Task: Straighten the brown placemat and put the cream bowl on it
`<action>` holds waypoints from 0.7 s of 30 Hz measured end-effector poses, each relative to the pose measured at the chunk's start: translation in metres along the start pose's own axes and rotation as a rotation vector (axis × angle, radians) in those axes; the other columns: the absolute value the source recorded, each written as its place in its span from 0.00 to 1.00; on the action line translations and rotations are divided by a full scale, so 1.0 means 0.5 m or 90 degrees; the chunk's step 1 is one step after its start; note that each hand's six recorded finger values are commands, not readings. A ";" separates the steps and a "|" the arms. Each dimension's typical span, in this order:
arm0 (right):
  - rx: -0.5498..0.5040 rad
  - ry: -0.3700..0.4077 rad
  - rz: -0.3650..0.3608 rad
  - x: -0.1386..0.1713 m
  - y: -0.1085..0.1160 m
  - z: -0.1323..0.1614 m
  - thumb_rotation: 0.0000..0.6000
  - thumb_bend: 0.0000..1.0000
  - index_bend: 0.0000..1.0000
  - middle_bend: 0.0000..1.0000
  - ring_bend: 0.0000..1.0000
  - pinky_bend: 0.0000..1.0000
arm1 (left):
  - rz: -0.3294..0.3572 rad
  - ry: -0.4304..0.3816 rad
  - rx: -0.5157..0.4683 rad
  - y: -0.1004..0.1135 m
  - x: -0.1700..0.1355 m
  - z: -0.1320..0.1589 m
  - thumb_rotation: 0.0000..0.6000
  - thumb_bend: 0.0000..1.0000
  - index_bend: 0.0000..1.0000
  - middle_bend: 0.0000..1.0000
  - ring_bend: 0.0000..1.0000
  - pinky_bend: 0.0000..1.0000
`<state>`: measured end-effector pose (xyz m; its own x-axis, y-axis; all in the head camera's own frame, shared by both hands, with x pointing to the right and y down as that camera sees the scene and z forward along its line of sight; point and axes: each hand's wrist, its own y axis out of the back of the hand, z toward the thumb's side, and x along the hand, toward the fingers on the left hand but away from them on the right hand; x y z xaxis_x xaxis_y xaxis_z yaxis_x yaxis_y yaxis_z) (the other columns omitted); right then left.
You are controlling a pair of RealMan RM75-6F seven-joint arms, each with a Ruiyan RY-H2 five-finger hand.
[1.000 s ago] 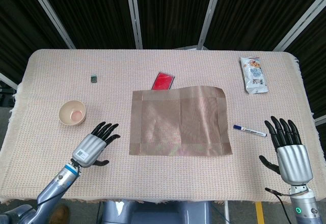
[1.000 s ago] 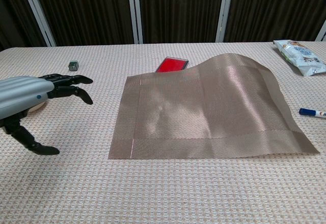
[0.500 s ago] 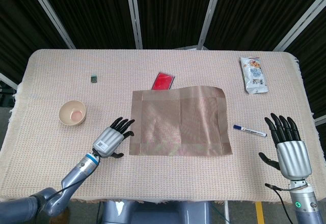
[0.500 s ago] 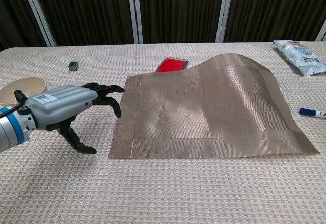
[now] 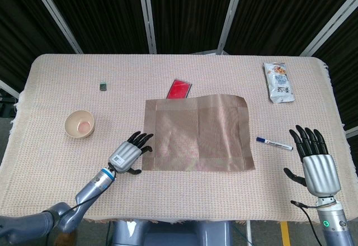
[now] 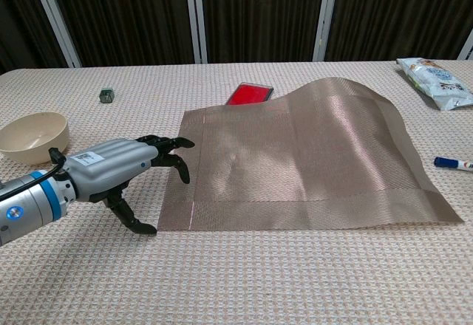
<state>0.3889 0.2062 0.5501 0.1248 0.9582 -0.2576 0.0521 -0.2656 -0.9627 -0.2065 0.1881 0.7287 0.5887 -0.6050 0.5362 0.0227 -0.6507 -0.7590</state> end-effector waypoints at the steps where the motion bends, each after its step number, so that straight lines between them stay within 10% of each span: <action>1: -0.001 0.000 -0.002 0.000 0.002 0.000 1.00 0.00 0.00 0.00 0.00 0.00 | -0.001 -0.002 0.002 -0.001 0.003 0.003 1.00 0.00 0.31 0.00 0.00 0.00; 9: -0.006 0.002 -0.006 0.004 0.007 -0.003 1.00 0.00 0.00 0.00 0.00 0.00 | -0.023 0.000 0.008 -0.017 0.017 0.016 1.00 0.01 0.31 0.00 0.00 0.00; 21: -0.022 0.006 -0.013 0.006 0.018 -0.001 1.00 0.00 0.00 0.00 0.00 0.00 | -0.023 -0.007 0.017 -0.007 0.031 0.036 1.00 0.28 0.35 0.00 0.00 0.00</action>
<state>0.3902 0.2068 0.5407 0.1332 0.9623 -0.2371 0.0884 -0.2498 -0.9643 -0.1829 0.1893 0.7334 0.5959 -0.5764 0.5591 0.0657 -0.6589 -0.7493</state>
